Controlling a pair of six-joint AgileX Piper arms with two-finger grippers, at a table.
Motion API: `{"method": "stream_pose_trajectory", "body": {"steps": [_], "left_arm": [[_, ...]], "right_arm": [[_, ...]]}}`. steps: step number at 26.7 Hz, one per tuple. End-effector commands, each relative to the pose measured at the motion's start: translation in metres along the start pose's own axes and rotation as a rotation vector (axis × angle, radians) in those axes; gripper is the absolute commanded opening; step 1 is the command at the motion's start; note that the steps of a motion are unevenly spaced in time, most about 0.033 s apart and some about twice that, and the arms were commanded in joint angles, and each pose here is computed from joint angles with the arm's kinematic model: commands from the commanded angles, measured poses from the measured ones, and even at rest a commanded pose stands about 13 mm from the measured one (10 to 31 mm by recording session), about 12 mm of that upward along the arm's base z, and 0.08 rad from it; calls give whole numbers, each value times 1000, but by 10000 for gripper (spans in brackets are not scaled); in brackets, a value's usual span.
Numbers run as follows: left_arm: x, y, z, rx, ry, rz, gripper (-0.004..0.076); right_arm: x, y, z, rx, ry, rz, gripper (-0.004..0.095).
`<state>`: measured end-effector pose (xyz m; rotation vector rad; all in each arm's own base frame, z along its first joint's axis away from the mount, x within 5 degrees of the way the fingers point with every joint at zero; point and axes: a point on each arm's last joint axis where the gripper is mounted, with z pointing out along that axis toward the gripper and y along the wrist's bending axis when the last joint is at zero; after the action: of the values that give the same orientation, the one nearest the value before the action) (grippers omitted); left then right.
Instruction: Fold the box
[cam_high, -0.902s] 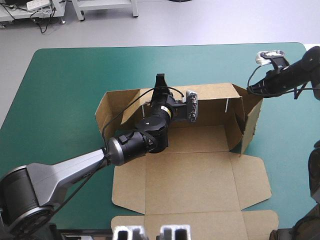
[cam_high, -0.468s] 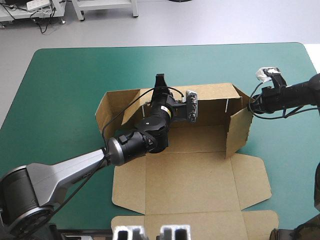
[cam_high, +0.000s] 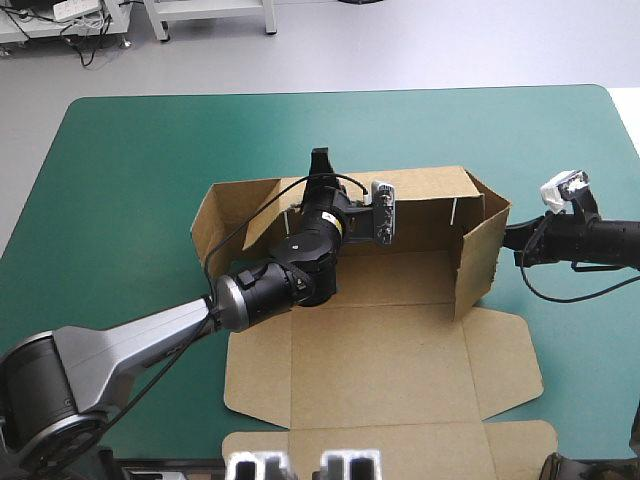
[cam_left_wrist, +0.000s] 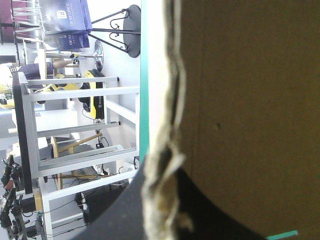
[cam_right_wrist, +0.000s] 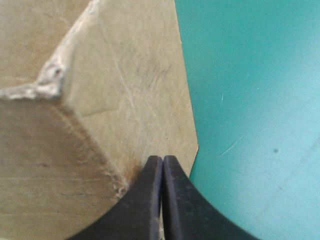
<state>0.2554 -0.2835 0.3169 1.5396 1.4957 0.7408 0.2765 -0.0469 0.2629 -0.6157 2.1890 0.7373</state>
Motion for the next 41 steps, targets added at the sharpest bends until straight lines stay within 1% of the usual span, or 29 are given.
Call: {"method": "stream_pose_trajectory", "body": {"steps": [1,6,8,9,13,19,23,26,29,30,32,38,41], "left_arm": [[1,17,-17,-33,-29,-63,-10],[1,17,-17,-33,-29,-63,-10],[1,17,-17,-33,-27,-63,-10],[1,17,-17,-33,-24,-63,-10],[1,17,-17,-33,-24,-63,-10],[1,17,-17,-34,-24,-61,-10],[1,18,-17,-44,-24,-52,-10],[1,18,-17,-47,-26,-49,-10],[1,18,-17,-46,-26,-41,-10],[1,18,-17,-46,-30,-42,-10],[1,18,-17,-46,-30,-42,-10],[1,18,-17,-46,-32,-42,-10],[1,18,-17,-47,-32,-41,-10]], "right_arm": [[-13,11,-12,13,-57,-49,63],[-9,14,-11,0,-4,-52,334],[-9,16,-11,-19,-1,-52,405],[-9,16,-11,-26,0,-52,419],[-7,20,-11,-66,15,-51,425],[-8,26,-17,-46,41,-63,430],[-12,32,-21,-36,20,-79,430],[-15,34,-19,-50,-3,-83,430],[-18,41,-11,-74,4,-153,430],[-21,45,-4,-83,5,-199,430],[-24,47,2,-62,6,-222,430],[-28,51,5,-87,-24,-196,430],[-31,50,10,-65,-38,-193,430]]}}
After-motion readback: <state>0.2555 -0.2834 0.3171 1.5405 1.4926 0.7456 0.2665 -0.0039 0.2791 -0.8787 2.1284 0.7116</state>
